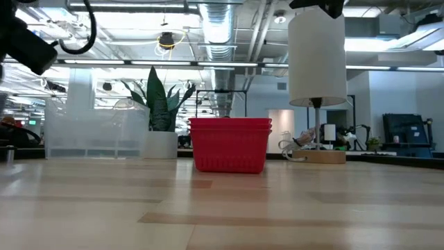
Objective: Stack baskets by color
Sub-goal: Stack the bottom black bin on the top black bin
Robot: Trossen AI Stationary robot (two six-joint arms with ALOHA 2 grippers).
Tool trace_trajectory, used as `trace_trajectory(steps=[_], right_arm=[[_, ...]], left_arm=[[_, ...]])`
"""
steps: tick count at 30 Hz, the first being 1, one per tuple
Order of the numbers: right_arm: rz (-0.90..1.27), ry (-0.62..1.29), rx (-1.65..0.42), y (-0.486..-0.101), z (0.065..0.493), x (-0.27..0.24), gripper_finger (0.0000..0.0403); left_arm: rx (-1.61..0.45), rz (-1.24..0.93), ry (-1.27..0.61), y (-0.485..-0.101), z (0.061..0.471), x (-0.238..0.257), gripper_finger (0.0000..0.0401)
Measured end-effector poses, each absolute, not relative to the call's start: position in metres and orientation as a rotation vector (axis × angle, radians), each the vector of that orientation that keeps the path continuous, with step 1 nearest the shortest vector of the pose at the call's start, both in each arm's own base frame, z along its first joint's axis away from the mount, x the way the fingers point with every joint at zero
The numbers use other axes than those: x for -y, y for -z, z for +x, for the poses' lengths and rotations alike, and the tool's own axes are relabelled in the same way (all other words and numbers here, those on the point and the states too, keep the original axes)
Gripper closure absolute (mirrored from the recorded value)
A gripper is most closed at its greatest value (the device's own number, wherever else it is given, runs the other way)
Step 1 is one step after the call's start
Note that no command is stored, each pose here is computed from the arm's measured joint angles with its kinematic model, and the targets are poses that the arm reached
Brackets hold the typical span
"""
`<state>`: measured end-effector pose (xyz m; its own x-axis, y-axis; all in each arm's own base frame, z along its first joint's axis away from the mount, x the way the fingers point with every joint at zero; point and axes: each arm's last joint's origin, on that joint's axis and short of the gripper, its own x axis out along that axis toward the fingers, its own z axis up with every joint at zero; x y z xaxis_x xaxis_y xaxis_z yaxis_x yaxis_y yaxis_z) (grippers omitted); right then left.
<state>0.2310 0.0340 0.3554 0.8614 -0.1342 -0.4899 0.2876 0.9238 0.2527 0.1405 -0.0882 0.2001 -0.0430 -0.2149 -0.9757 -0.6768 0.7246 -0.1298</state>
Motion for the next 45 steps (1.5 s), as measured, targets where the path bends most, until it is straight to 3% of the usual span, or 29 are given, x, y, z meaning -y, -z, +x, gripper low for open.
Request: trace_trajectory(steps=[7,19,30,45], right_arm=[[0.277,0.212,-0.491,-0.355,0.231,-0.034,0.0230],[0.271,0.211,-0.494,-0.355,0.231,-0.034,0.0230],[0.273,0.212,-0.498,-0.354,0.232,-0.034,0.0230],[0.209,0.215,-0.586,-0.339,0.244,-0.036,0.0230]], left_arm=[[-1.584,-1.007,-0.667,-0.221,0.112,0.075,0.0156],[-1.277,-1.238,-0.622,-0.244,0.092,0.063,0.0156],[-1.570,-1.256,-0.629,-0.238,0.090,0.085,0.0156],[-1.592,-1.209,-0.700,-0.209,0.114,0.134,0.0156]])
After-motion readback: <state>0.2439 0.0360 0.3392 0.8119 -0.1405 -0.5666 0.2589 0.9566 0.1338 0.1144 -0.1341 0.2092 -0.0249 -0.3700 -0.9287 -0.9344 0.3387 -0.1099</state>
